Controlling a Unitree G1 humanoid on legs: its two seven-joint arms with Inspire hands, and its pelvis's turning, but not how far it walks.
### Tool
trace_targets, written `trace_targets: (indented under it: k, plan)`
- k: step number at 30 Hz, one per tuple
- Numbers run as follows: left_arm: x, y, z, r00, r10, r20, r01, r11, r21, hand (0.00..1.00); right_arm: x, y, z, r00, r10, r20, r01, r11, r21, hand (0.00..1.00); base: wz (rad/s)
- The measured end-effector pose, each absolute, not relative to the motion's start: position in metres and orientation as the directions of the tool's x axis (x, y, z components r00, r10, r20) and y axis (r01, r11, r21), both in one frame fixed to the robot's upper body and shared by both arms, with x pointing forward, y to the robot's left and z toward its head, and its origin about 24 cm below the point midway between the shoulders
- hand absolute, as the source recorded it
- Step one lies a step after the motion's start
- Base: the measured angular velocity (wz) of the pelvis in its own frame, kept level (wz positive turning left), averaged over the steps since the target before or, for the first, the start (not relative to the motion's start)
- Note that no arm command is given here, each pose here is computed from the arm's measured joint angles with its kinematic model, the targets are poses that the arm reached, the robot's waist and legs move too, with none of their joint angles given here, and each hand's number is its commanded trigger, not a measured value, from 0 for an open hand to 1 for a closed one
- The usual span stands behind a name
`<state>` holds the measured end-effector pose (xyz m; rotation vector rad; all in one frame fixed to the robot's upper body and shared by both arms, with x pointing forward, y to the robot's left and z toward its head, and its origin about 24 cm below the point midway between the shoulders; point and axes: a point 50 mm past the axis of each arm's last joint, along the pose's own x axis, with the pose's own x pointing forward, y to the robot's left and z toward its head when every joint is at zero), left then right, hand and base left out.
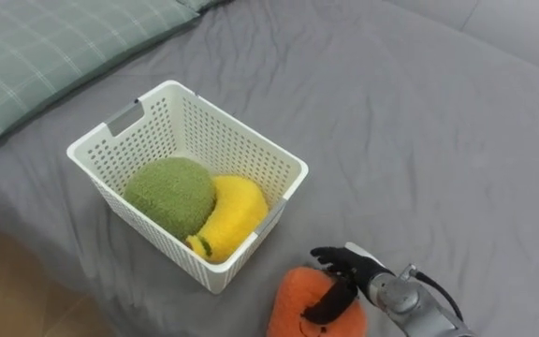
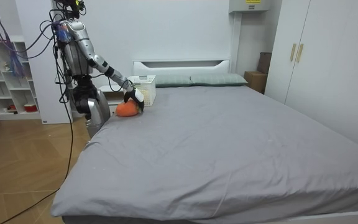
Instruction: Collect toys from the bed
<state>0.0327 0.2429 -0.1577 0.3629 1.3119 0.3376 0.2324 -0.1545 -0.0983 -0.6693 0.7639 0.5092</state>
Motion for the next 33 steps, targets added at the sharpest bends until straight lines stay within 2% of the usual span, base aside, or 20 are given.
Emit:
trace_targets:
  k: [10, 23, 29, 33]
  plan:
    - [0.033, 0.243, -0.158, 0.221, 0.439, -0.871, -0.035, 0.896, 0.442, 0.00, 0.232, -0.151, -0.099, 0.615, 0.169, -0.770, -0.680, 0.609, -0.409, 1.00, 0.00]
    - [0.037, 0.241, -0.158, 0.242, 0.428, -0.871, 0.020, 0.895, 0.445, 0.00, 0.233, -0.150, -0.098, 0.620, 0.171, -0.766, -0.671, 0.621, -0.405, 1.00, 0.00]
    - [0.040, 0.243, -0.157, 0.257, 0.437, -0.862, 0.007, 0.891, 0.454, 0.00, 0.250, -0.158, -0.081, 0.708, 0.155, -0.689, -0.573, 0.696, -0.432, 1.00, 0.00]
    - [0.041, 0.249, -0.155, 0.258, 0.455, -0.852, -0.022, 0.885, 0.466, 0.00, 0.269, -0.162, -0.053, 0.816, 0.130, -0.563, -0.459, 0.737, -0.496, 1.00, 0.00]
